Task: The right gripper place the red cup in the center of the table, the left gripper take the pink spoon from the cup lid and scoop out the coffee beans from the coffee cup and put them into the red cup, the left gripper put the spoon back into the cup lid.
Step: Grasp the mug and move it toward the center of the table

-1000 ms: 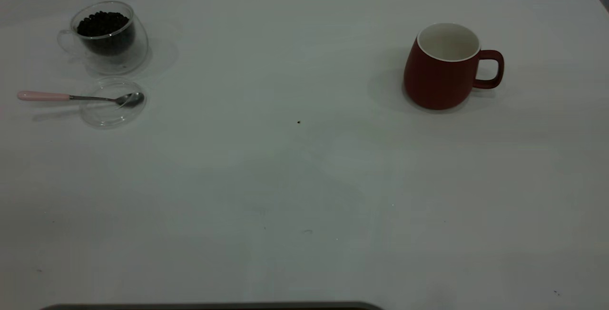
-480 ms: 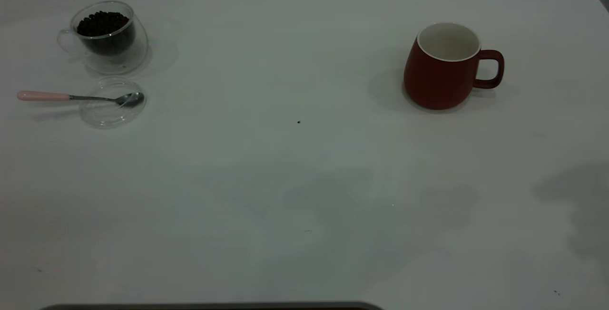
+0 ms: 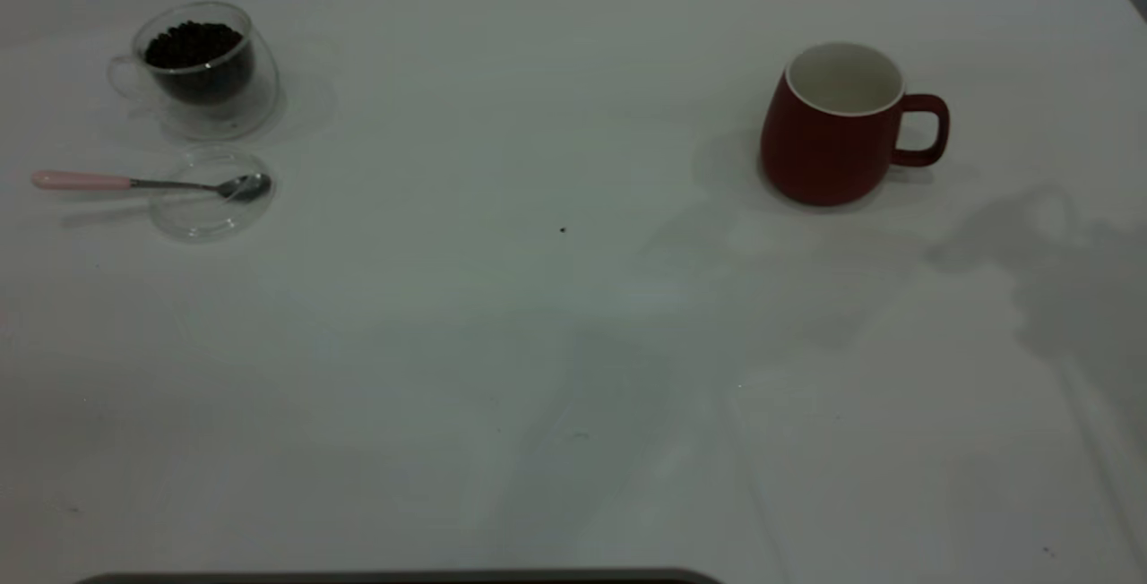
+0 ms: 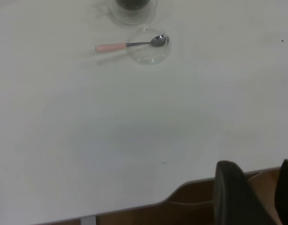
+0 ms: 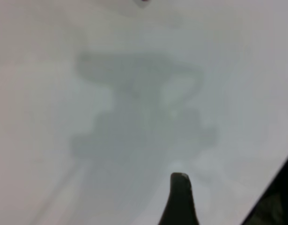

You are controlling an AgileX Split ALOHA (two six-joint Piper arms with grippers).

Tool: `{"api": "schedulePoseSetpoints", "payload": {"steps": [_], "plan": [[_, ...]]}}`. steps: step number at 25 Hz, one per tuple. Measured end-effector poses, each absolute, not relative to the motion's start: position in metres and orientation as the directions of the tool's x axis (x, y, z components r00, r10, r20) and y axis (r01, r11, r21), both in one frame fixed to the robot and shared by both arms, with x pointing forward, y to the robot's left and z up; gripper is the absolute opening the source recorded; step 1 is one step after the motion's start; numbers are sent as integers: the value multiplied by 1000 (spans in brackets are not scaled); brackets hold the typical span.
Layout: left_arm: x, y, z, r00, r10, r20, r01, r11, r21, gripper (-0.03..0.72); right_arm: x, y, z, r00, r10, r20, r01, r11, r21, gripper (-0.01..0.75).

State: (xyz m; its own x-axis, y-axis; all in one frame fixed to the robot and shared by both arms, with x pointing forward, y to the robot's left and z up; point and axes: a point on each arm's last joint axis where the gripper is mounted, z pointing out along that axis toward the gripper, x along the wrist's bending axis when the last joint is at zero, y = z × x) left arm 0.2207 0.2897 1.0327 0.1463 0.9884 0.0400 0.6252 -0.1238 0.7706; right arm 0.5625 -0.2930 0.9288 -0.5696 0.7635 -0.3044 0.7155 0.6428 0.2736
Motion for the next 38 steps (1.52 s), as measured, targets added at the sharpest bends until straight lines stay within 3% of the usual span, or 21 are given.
{"api": "schedulePoseSetpoints", "payload": {"steps": [11,19,31,38], "plan": [[221,290,1033,146,989,39,625,-123,771,277,614,-262,857,-765,569,-300,541,822,179,638],[221,290,1033,145,989,38,625,-122,771,277,628,-236,841,-836,399,-377,350,916,194,628],[221,290,1033,145,989,38,625,-122,771,277,640,-230,823,-828,380,-413,311,923,226,616],[221,290,1033,145,989,38,625,-122,771,277,638,-208,823,-835,335,-436,248,937,247,602]]}}
